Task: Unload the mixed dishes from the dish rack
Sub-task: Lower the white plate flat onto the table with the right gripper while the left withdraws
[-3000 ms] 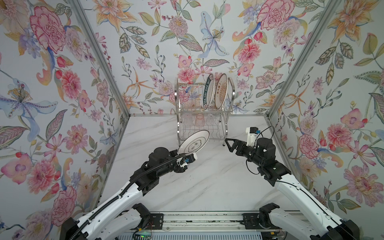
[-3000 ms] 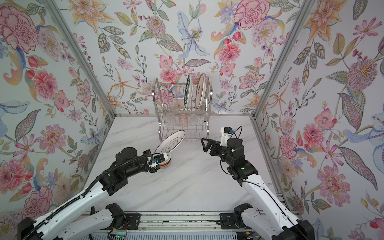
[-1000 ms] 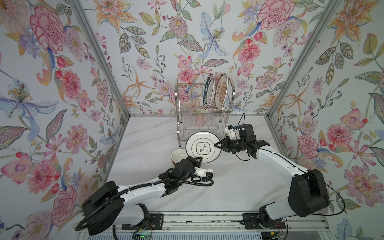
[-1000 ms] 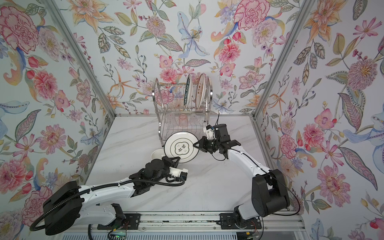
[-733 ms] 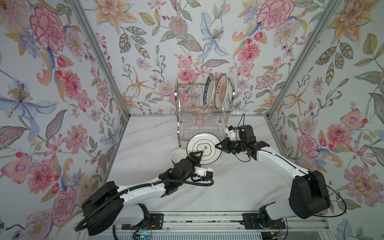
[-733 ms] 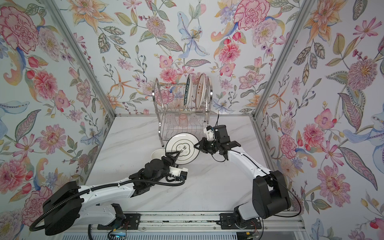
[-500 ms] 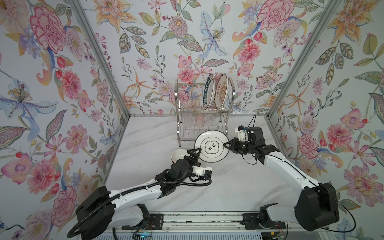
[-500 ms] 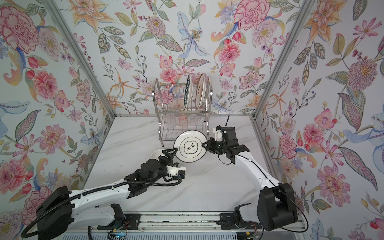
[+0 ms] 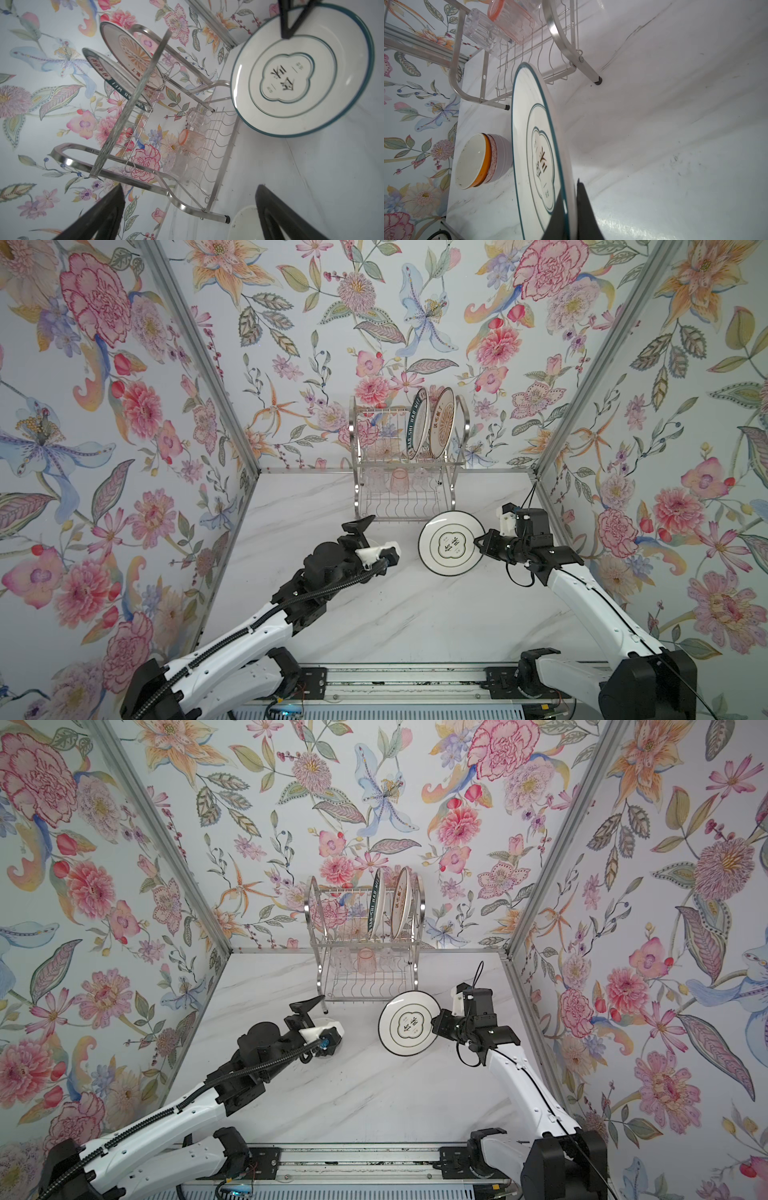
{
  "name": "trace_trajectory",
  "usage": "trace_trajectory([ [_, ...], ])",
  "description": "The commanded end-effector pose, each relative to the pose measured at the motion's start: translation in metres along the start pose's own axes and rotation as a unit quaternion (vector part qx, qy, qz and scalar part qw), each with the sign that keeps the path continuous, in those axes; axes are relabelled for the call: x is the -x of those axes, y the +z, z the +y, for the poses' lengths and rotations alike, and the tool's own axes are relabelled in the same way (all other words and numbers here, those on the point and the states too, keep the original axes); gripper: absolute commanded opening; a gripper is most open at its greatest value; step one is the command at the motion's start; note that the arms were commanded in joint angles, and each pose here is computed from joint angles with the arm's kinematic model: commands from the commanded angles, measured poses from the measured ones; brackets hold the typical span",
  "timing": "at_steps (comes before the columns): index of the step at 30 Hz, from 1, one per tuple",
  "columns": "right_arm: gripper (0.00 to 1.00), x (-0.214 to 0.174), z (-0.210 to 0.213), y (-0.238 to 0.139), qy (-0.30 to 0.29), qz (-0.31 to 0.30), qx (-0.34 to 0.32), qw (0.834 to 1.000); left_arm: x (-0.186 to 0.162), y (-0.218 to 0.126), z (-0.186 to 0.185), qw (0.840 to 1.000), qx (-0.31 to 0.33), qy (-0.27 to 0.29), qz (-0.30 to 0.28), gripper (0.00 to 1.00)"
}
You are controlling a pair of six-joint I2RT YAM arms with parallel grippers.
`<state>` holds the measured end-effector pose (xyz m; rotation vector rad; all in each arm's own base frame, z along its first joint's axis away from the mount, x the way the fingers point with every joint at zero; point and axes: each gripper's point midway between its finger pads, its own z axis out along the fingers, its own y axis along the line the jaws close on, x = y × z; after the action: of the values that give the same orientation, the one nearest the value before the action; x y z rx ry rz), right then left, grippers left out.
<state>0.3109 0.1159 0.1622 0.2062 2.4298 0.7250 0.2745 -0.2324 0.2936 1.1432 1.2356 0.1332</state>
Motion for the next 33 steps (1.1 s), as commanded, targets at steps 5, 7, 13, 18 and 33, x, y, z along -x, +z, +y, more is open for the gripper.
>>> trace_trajectory([
  [5,0.00,-0.020,0.003,0.027,0.001,0.025,0.043,0.999,0.028,-0.003,0.036,0.979,-0.029,-0.190,-0.070,0.99],
  [7,0.00,-0.027,0.003,0.035,0.004,0.035,0.052,0.998,0.025,-0.002,0.039,0.973,-0.039,-0.216,-0.067,0.99],
  [13,0.00,-0.042,0.005,0.057,0.020,0.062,0.095,0.993,0.007,0.008,0.037,0.949,-0.092,-0.298,-0.034,0.99],
  [18,0.00,-0.049,0.002,0.070,0.033,0.075,0.110,0.991,-0.002,0.017,0.029,0.946,-0.112,-0.305,-0.005,0.99],
  [33,0.00,-0.060,-0.015,0.094,0.079,0.091,0.118,0.986,-0.023,0.036,0.023,0.944,-0.112,-0.307,0.042,0.99],
])
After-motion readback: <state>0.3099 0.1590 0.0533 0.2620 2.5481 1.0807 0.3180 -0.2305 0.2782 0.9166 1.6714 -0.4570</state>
